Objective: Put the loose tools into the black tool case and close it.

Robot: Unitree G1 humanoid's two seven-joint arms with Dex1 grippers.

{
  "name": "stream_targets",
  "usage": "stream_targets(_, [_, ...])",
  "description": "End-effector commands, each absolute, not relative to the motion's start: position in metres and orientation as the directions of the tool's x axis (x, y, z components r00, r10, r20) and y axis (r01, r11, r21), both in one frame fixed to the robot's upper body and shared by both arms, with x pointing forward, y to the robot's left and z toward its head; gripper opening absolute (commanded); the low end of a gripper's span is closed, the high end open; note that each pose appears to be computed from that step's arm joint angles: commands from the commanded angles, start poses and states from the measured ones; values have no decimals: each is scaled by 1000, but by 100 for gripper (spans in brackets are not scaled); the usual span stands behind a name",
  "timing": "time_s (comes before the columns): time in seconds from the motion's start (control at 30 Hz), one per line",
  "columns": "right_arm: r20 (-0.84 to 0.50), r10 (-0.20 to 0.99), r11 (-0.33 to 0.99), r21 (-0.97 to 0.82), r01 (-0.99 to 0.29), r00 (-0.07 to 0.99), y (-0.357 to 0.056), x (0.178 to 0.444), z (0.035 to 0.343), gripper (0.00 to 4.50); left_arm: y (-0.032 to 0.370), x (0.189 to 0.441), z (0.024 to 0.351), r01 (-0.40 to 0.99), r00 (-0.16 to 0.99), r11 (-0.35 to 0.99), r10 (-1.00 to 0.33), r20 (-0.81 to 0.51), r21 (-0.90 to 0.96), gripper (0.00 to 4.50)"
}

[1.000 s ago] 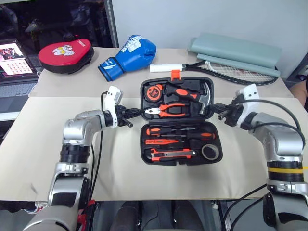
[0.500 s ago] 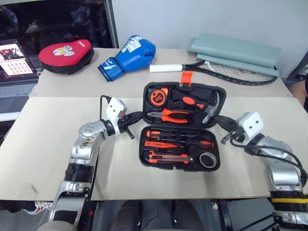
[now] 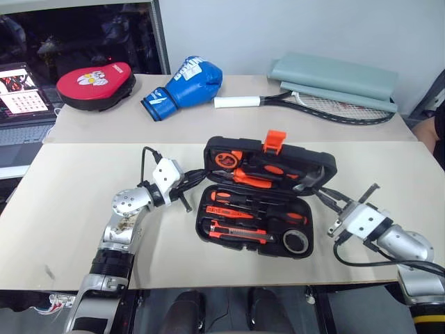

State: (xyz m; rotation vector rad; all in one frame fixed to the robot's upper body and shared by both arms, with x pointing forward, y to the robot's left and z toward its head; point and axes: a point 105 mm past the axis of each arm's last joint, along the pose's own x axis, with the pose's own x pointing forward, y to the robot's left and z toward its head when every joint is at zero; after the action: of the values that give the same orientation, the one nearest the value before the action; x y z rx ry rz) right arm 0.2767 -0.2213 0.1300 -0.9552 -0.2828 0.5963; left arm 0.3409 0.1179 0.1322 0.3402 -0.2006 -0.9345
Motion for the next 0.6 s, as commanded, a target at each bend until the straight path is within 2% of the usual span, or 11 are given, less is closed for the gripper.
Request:
stream_targets(0.03, [-45, 656, 370, -851, -373, 753, -209, 260, 130, 80, 113, 332, 135, 766, 551, 515, -834, 19, 385, 69])
stream_targets(0.07, [-61, 669, 353, -851, -390, 740, -208, 249, 131, 100, 123, 332, 136, 758, 570, 529, -821, 6, 382, 88])
stream_targets(0.17, [-85, 686, 339, -841, -421, 722, -206, 229, 136, 209, 142, 330, 138, 746, 603, 551, -797, -27, 374, 205])
stream_targets(0.2, [-97, 690, 338, -833, -438, 717, -205, 218, 138, 234, 152, 329, 139, 746, 613, 556, -789, -49, 367, 229])
stream_targets(0.37, [-214, 686, 413, -673, -614, 696, -208, 180, 144, 409, 183, 320, 146, 793, 592, 532, -789, -166, 298, 409])
stream_targets(0.4, [-257, 715, 428, -574, -698, 650, -204, 169, 141, 443, 187, 319, 152, 814, 567, 508, -800, -197, 281, 445])
stream_targets(0.43, [-289, 711, 439, -531, -725, 641, -203, 166, 139, 443, 189, 318, 157, 835, 540, 484, -811, -225, 261, 445])
stream_targets(0.5, [-363, 752, 444, -339, -829, 551, -193, 152, 128, 443, 186, 316, 165, 877, 473, 420, -839, -269, 233, 445])
stream_targets(0.6, [-435, 817, 353, -143, -925, 379, -178, 130, 113, 364, 172, 323, 173, 916, 392, 338, -865, -312, 215, 450])
